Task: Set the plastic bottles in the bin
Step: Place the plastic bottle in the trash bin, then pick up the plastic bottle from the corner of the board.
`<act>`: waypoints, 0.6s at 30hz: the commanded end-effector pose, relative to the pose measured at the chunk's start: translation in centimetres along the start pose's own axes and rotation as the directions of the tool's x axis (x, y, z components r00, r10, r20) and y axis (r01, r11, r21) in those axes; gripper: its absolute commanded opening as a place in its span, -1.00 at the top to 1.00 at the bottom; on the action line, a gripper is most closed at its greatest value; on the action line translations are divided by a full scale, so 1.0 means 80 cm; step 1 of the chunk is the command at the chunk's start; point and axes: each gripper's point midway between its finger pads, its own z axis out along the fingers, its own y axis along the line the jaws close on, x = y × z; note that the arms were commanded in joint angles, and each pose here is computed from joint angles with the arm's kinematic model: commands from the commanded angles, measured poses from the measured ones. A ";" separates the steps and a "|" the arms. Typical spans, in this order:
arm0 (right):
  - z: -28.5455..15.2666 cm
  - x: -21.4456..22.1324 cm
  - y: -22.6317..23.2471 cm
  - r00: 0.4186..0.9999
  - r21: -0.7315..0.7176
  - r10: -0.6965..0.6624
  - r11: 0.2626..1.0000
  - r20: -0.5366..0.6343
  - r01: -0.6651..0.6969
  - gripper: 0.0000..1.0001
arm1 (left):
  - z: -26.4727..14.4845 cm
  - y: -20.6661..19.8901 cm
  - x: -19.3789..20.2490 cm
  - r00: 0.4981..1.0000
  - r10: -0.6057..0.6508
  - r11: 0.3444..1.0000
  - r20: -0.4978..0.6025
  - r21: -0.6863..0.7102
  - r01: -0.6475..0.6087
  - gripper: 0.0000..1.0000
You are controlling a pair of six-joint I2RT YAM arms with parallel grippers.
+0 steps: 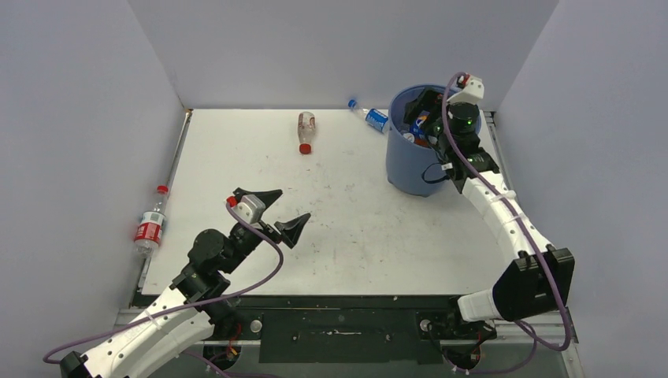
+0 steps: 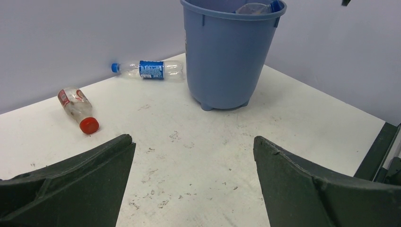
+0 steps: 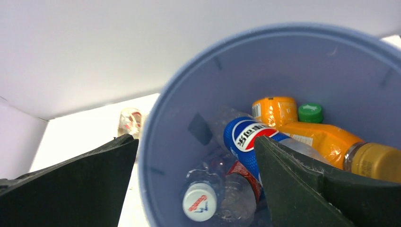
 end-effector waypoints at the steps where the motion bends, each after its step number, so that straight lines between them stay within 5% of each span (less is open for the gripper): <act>1: -0.069 -0.117 0.056 0.975 -0.134 0.090 0.989 0.202 -0.063 -0.99 | 0.001 -0.001 -0.026 0.999 -0.012 1.000 0.043 -0.010 0.012 -0.92; 5: -0.138 -0.138 0.106 0.963 -0.305 0.106 0.952 0.249 -0.025 -1.00 | 0.002 0.021 -0.019 0.999 -0.043 0.992 -0.001 -0.117 0.043 -0.92; 10: -0.214 -0.083 0.149 0.973 -0.544 0.137 0.839 0.188 -0.013 -0.99 | -0.003 0.072 -0.007 0.994 -0.053 0.934 -0.097 -0.358 0.015 -0.92; 14: -0.234 0.001 0.154 0.990 -0.628 0.121 0.776 0.070 -0.051 -0.98 | -0.024 0.125 0.011 0.979 -0.086 0.816 -0.184 -0.577 -0.037 -0.92; 18: -0.232 0.071 0.157 0.997 -0.636 0.069 0.768 -0.024 -0.068 -0.97 | -0.064 0.202 0.037 0.939 -0.252 0.601 -0.235 -0.798 -0.039 -0.92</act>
